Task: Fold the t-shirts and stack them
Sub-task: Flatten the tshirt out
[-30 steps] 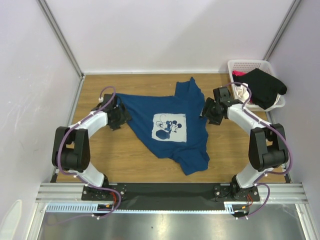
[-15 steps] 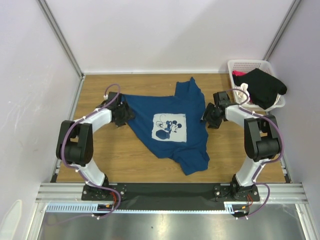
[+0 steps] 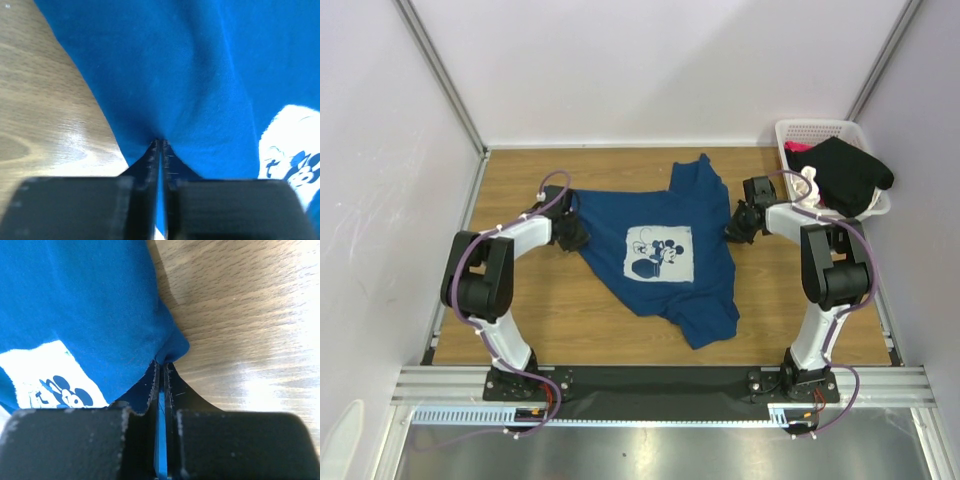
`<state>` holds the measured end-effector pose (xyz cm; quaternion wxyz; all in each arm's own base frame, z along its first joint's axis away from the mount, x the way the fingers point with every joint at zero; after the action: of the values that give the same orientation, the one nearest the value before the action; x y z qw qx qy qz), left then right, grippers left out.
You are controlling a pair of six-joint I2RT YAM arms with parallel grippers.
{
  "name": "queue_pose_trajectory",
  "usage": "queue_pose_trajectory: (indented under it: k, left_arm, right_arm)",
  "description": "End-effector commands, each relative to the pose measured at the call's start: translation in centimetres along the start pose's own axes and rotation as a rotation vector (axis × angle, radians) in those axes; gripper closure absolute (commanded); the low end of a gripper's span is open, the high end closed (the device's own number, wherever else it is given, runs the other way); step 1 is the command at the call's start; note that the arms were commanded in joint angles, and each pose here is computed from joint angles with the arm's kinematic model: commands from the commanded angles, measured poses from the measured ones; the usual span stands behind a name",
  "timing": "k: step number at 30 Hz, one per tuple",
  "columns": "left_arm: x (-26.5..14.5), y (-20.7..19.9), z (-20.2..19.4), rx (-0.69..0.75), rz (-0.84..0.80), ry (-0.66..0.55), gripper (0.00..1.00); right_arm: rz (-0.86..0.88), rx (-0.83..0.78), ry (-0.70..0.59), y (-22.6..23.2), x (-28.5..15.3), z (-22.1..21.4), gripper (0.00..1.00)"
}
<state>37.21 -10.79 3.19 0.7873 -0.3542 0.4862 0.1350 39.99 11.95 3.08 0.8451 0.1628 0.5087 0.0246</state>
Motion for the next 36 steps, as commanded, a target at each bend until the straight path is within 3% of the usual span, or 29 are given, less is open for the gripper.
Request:
queue_pose_trajectory:
  k: [1, 6, 14, 18, 21, 22, 24, 27, 31, 36]
  left_arm:
    - [-0.2, -1.7, 0.3, 0.011, -0.028, -0.005, 1.00]
    - [-2.3, -0.9, -0.3, 0.031, 0.006, -0.005, 1.00]
    - [-11.0, 4.3, -2.6, 0.029, 0.091, -0.055, 0.99]
    - [-13.1, 6.0, -4.7, 0.046, 0.098, 0.006, 1.00]
    - [-13.8, 5.7, -4.7, 0.086, 0.079, 0.021, 0.90]
    - [-14.1, 5.8, -4.8, 0.096, 0.097, 0.034, 0.75]
    - [-14.6, 4.8, -3.2, 0.140, 0.103, -0.002, 0.53]
    - [-15.7, 2.2, 0.3, 0.186, 0.062, -0.098, 0.37]
    - [-14.9, -2.2, 5.2, 0.207, -0.049, -0.153, 0.35]
    - [-12.5, -5.8, 10.3, 0.180, -0.243, -0.175, 0.34]
  right_arm:
    - [-0.024, -0.038, -0.046, 0.2, -1.4, 1.7, 1.00]
    - [-0.054, -0.067, -0.063, -0.3, -5.6, 0.9, 1.00]
    - [-0.115, -0.032, 0.066, -3.3, -10.8, -6.8, 1.00]
    - [-0.160, 0.001, 0.148, -5.4, -11.6, -10.9, 0.99]
    - [-0.154, 0.020, 0.160, -6.5, -12.1, -11.0, 0.76]
    - [-0.145, 0.018, 0.145, -6.4, -12.4, -10.1, 0.55]
    - [-0.128, 0.021, 0.127, -6.6, -13.2, -8.4, 0.34]
    - [-0.126, -0.046, 0.055, -5.9, -14.7, -3.8, 0.30]
    - [-0.108, -0.136, -0.110, -4.4, -15.7, 3.1, 0.27]
    - [-0.073, -0.187, -0.222, -4.0, -12.0, 8.6, 0.27]
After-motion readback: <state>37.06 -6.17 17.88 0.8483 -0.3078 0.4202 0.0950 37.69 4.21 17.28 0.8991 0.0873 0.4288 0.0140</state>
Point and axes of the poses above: each gripper's point midway between its finger pads, its own x axis out along the fingers, its own y axis along the line the jaws close on, z = x × y, the point moved 1 cm from there along -x, back along the fingers, and after that the axes turned 15 degrees about -x, right-handed, at the moved point
